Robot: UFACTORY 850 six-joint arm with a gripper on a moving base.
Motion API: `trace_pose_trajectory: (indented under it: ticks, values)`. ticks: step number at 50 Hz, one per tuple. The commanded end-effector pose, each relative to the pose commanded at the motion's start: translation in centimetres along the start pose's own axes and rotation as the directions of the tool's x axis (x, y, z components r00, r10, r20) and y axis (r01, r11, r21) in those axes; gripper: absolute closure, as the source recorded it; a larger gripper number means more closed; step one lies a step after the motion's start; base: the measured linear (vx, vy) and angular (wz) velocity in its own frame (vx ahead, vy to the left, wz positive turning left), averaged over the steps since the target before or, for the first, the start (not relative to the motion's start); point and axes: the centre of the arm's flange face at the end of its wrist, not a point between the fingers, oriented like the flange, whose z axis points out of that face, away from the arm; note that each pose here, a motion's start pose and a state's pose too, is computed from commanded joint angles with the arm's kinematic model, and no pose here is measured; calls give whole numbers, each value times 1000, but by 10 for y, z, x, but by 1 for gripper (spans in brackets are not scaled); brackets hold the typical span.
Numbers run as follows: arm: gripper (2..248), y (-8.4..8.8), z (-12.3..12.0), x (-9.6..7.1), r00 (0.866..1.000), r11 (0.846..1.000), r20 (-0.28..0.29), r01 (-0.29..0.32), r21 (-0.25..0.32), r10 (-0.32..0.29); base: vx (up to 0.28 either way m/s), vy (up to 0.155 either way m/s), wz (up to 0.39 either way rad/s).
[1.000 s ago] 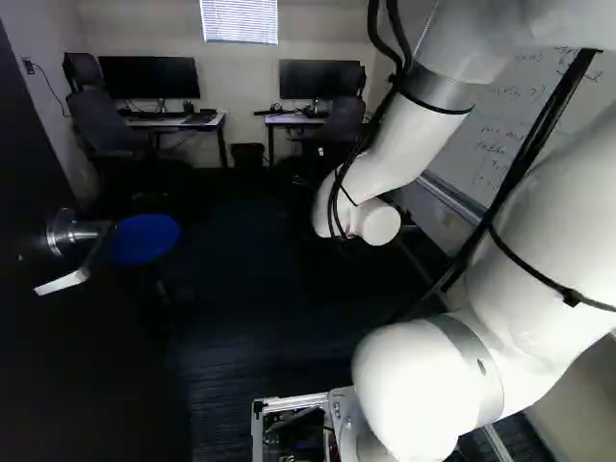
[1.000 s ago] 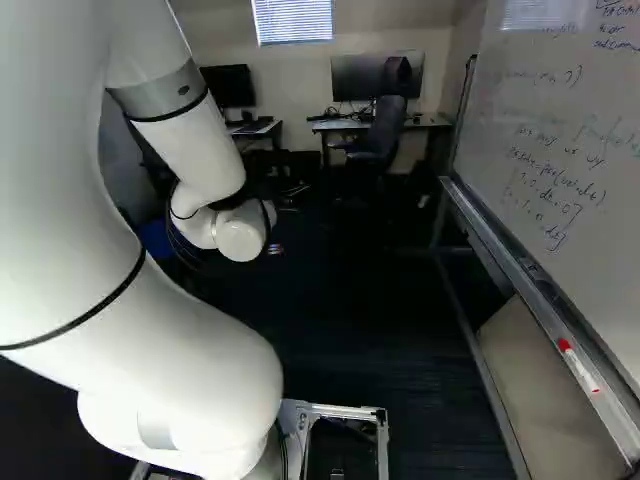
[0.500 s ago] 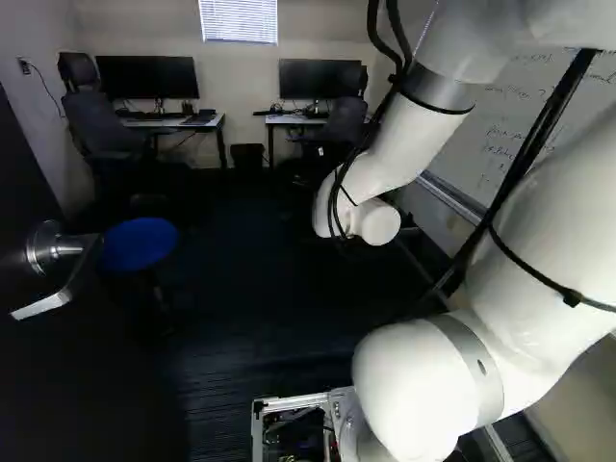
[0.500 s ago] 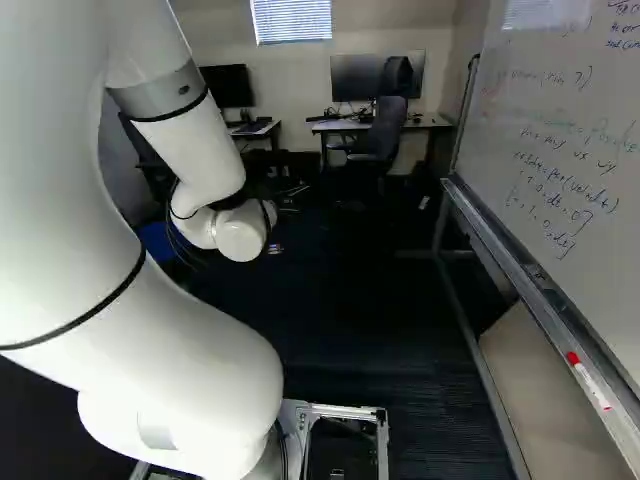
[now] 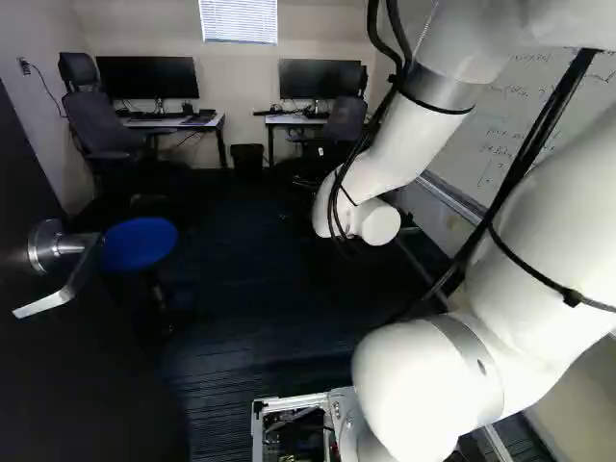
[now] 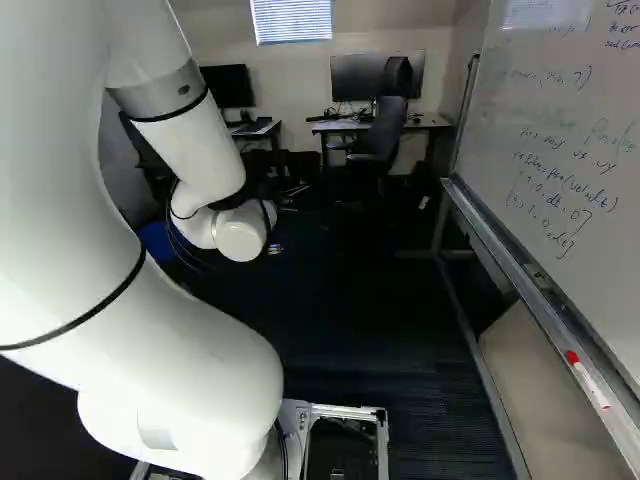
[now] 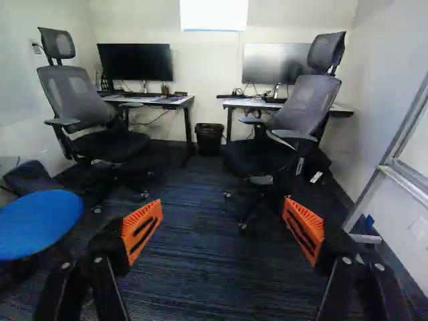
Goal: Open the door and move inside
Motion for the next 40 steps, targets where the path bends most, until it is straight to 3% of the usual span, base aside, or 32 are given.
trace_pose_trajectory:
  ticks: [40]
  values:
    - [3,5,-18,-11,999,1000,39,-10,-28,11,0,0,0]
